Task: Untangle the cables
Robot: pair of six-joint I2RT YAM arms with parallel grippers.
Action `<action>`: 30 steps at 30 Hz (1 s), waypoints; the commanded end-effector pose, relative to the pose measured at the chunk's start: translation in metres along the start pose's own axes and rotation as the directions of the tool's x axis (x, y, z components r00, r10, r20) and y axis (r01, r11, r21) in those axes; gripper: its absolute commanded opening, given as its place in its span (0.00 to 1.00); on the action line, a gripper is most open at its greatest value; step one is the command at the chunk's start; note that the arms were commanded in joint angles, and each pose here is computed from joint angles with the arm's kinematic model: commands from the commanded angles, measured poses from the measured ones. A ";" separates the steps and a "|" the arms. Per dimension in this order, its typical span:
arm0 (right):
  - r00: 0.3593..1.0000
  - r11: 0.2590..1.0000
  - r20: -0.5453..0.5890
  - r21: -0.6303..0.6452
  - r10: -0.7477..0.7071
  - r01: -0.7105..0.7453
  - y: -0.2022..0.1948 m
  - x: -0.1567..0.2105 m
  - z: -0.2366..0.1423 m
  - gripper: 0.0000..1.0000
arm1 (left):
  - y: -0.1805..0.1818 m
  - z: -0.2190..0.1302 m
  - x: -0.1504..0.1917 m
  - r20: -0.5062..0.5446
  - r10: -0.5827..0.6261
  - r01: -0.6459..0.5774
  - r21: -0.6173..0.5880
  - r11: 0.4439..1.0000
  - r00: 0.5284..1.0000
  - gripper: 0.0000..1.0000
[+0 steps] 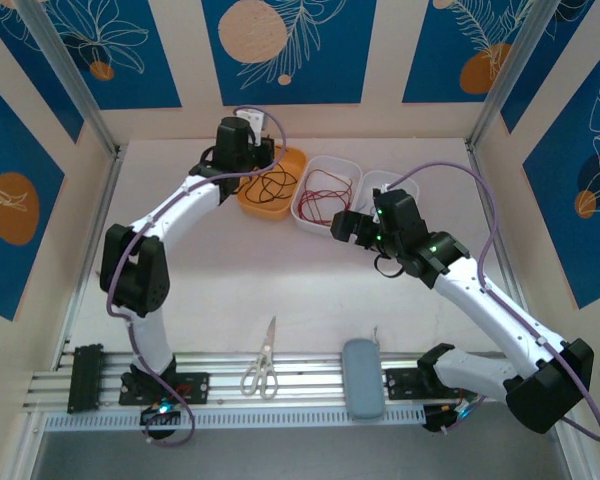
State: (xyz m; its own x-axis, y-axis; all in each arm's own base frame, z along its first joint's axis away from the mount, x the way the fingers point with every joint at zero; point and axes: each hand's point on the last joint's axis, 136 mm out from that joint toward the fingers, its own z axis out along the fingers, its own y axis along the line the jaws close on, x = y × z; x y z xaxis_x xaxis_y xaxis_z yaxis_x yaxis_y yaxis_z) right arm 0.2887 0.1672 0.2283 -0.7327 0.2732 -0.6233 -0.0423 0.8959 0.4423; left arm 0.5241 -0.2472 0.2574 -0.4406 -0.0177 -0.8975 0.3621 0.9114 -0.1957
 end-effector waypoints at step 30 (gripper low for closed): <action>0.998 0.997 0.023 0.040 0.064 -0.065 -0.021 0.006 -0.007 0.99 | -0.010 0.069 0.063 -0.133 -0.222 0.230 0.051 0.972 0.966 0.00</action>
State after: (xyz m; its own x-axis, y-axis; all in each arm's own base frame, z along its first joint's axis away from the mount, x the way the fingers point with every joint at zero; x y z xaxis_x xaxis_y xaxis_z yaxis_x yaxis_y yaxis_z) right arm 0.2823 0.1529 0.2200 -0.7257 0.3209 -0.6086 0.0126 0.8906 0.4546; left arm 0.5346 -0.2911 0.1644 -0.6354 -0.1185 -0.7631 0.3055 0.8689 -0.3894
